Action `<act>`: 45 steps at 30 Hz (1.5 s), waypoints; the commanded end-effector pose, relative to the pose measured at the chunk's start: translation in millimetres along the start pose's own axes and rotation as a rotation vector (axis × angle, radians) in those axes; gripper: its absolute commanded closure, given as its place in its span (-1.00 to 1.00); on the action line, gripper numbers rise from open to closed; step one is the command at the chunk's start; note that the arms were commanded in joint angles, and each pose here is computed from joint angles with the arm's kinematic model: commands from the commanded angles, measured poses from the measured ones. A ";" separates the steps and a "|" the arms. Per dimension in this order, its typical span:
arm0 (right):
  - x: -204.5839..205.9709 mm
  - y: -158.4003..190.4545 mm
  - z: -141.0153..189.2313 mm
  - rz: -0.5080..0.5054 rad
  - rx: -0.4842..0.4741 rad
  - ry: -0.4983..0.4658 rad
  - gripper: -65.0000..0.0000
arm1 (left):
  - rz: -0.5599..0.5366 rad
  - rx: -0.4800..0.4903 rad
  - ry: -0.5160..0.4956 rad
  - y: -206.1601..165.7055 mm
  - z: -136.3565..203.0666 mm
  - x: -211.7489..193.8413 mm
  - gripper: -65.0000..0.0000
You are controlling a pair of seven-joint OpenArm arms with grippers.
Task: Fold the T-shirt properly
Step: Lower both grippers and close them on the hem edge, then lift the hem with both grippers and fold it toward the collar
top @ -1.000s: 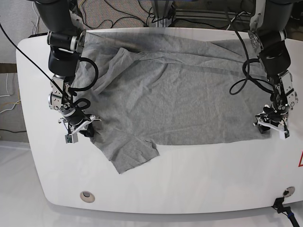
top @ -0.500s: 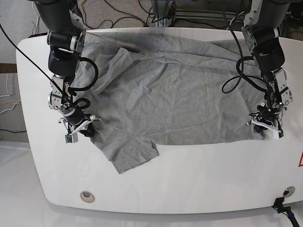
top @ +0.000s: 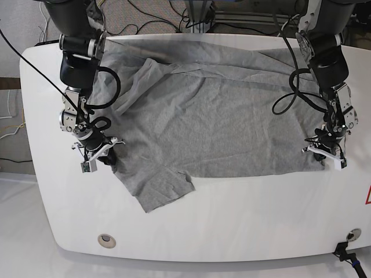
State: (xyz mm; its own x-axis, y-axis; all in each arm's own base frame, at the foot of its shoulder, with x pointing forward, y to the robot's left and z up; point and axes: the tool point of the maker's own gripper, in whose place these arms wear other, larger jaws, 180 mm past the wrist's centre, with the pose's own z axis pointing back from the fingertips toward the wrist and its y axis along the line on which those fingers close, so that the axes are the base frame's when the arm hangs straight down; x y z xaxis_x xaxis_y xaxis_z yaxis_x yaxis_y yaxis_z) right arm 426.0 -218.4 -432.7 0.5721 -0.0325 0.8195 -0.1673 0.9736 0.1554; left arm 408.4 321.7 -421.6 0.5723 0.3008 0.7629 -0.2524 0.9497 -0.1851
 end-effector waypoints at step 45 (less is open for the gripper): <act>36.2 50.8 125.1 0.488 -0.040 0.013 1.00 | -0.488 -0.034 -0.151 -29.8 134.1 32.9 1.00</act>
State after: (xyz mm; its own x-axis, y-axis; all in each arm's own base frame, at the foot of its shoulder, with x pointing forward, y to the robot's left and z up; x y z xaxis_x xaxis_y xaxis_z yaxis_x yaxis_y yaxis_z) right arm 332.8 -198.8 -345.4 0.4983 0.4238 0.7564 -0.3936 0.8879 -0.2382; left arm 326.2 289.1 -327.6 0.5470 -0.1667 0.8204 0.0457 0.9845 0.1695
